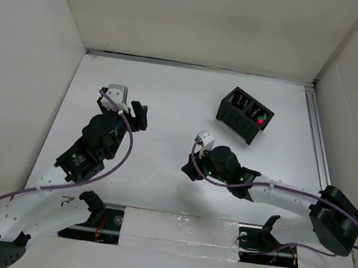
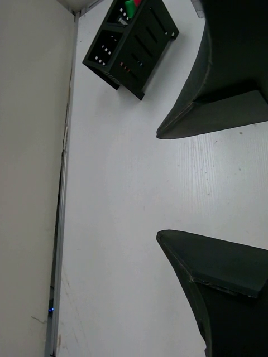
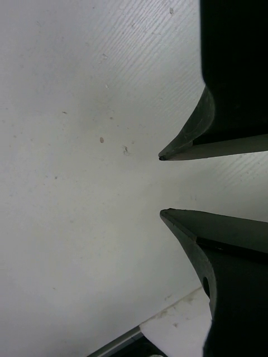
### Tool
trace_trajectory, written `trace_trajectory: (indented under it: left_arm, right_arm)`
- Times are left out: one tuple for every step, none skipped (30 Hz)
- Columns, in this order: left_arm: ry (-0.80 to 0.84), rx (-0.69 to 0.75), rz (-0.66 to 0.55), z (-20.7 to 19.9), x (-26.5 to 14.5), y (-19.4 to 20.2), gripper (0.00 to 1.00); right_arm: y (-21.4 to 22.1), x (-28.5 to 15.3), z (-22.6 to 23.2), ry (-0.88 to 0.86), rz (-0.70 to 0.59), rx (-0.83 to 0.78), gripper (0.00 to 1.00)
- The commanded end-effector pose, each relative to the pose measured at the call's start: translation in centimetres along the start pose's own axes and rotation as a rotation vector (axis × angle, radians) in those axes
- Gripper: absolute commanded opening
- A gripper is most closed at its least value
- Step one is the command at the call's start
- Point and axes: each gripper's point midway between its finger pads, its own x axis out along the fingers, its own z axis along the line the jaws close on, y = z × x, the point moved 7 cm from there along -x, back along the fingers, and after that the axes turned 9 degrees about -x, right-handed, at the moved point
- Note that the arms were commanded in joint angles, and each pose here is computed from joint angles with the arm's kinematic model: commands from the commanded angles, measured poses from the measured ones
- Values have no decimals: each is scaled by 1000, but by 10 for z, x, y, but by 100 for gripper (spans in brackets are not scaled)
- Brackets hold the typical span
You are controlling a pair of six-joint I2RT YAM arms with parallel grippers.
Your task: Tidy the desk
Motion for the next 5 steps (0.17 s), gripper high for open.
trace_trajectory:
  left_arm:
    - [12,-10,-50,-2,-1,-13,62]
    - [15,-7,-43,-2,-1,-12,62]
    - [32,-11,-42,-5,-2,-13,63]
    - [32,-11,-42,-5,-2,-13,63]
    - [36,-11,-44,-4,-2,-12,64]
  right_arm:
    - [-21,4,5,1,-86,31,46]
    - [-22,5,7,-15,-102,42,46]
    - [-18,9,10,-41,-82,48,46]
    - [-17,9,10,-41,-81,48,46]
    - [-20,10,10,-43,-76,48,46]
